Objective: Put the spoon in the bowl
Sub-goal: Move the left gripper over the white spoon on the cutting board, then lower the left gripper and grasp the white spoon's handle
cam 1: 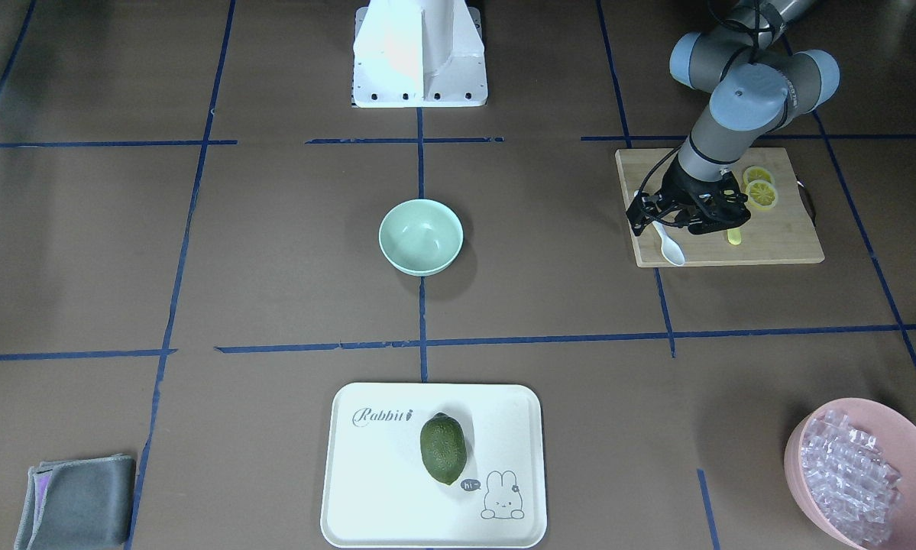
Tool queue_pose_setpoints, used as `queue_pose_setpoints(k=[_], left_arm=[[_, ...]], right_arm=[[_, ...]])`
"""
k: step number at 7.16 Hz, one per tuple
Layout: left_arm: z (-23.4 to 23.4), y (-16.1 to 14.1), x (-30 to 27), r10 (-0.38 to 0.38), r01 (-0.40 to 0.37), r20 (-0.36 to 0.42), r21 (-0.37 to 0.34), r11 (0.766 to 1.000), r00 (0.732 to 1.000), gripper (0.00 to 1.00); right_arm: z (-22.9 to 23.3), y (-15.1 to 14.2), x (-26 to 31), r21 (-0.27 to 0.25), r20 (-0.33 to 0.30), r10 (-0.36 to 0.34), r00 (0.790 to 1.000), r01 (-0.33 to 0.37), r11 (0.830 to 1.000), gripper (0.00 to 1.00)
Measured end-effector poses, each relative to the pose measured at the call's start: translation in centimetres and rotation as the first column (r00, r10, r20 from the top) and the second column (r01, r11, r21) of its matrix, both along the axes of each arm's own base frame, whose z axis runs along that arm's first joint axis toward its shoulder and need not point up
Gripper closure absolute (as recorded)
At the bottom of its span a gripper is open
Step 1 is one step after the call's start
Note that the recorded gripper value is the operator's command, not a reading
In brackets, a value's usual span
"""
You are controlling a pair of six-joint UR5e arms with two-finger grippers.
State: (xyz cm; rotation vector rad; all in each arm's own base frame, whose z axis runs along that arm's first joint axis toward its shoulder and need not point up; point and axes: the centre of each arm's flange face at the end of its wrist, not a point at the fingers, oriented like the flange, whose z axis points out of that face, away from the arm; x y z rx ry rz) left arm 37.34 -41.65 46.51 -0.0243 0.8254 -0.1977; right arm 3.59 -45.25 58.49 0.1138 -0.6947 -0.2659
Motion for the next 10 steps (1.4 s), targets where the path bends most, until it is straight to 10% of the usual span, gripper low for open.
queue_pose_setpoints(k=[7,10], left_arm=[[0.09,0.20,-0.56,0.000,0.000,-0.004,-0.012,1.000,1.000,0.56],[0.25,0.18,-0.61,-0.002,0.002,0.000,-0.014,1.000,1.000,0.92]], right_arm=[[-0.09,0.03,0.01,0.002,-0.001,0.000,1.000,0.000,1.000,0.00],[-0.02,0.02,0.02,0.001,-0.003,0.000,1.000,0.000,1.000,0.00]])
